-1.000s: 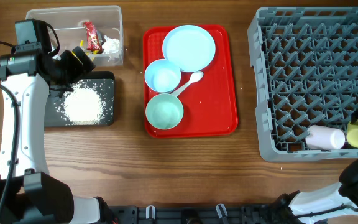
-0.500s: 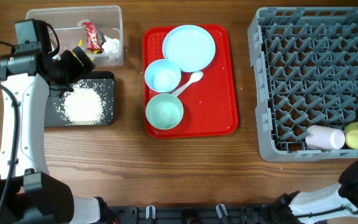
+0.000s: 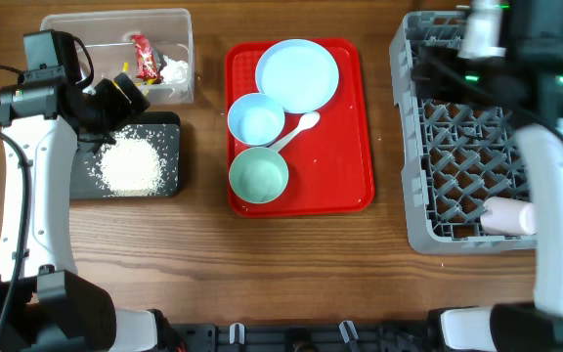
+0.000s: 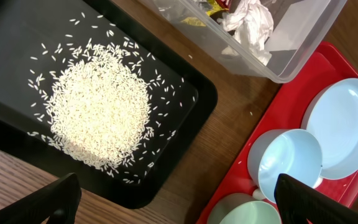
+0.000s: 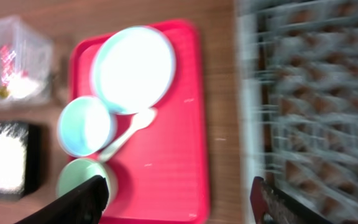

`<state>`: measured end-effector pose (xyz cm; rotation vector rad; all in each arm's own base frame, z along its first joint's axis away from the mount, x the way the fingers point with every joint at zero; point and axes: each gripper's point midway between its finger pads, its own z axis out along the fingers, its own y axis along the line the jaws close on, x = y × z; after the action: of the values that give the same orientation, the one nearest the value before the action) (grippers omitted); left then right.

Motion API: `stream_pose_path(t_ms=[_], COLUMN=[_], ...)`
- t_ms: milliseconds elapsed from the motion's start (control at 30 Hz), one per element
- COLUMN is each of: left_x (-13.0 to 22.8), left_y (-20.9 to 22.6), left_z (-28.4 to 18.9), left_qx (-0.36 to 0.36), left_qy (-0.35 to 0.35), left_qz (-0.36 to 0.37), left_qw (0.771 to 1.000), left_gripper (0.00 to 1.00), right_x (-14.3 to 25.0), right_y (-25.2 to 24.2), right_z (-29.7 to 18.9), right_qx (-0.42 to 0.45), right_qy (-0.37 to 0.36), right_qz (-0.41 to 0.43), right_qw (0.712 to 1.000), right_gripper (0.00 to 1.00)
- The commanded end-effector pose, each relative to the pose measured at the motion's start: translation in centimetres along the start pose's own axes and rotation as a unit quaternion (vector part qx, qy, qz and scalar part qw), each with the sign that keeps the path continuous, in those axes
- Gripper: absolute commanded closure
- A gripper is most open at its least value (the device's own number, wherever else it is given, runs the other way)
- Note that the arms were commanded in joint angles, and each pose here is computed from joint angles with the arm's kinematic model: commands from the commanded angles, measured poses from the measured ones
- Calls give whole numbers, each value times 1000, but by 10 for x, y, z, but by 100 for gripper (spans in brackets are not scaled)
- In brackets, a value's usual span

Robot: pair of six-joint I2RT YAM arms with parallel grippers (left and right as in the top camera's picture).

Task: Sort waste into correct bins and load items into the dishwasher rack
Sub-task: 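Reach the right gripper to the green bowl and grasp its rim, then set the green bowl upright in the rack's upper right area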

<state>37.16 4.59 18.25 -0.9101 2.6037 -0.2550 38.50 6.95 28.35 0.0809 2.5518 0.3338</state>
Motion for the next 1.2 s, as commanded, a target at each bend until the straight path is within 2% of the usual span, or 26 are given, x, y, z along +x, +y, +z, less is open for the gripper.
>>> stream_pose_path(t_ms=[0, 167, 300, 567, 733, 933, 1067, 1133, 1167], left_x=[-2, -2, -2, -2, -2, -2, -2, -2, -2], left_y=[-4, -4, -4, -4, -4, -4, -4, -4, -4], left_z=[-4, -4, -4, -4, -4, -4, -4, -4, -4], left_qx=[7, 7, 7, 7, 7, 7, 7, 7, 7], left_qy=[-6, -6, -6, -6, -6, -6, -6, -6, -6], left_qz=[-2, -2, -2, -2, -2, -2, -2, -2, -2], left_qw=[1000, 1000, 1000, 1000, 1000, 1000, 1000, 1000, 1000], left_gripper=[0, 0, 0, 0, 0, 0, 0, 0, 0], right_x=[27, 102, 145, 167, 178, 203, 201, 199, 198], right_y=[54, 103, 125, 154, 121, 104, 105, 104, 103], right_z=[64, 170, 201, 207, 226, 241, 244, 243, 242], right_qx=[-64, -63, -76, -103, -24, -8, -5, -5, -4], right_qy=[90, 226, 284, 280, 276, 290, 283, 281, 281], right_qz=[-18, -76, -96, -169, -175, -162, -148, -144, -143], right_qw=[994, 969, 951, 939, 945, 943, 948, 949, 949], right_gripper=[25, 26, 28, 40, 46, 53, 76, 94, 96])
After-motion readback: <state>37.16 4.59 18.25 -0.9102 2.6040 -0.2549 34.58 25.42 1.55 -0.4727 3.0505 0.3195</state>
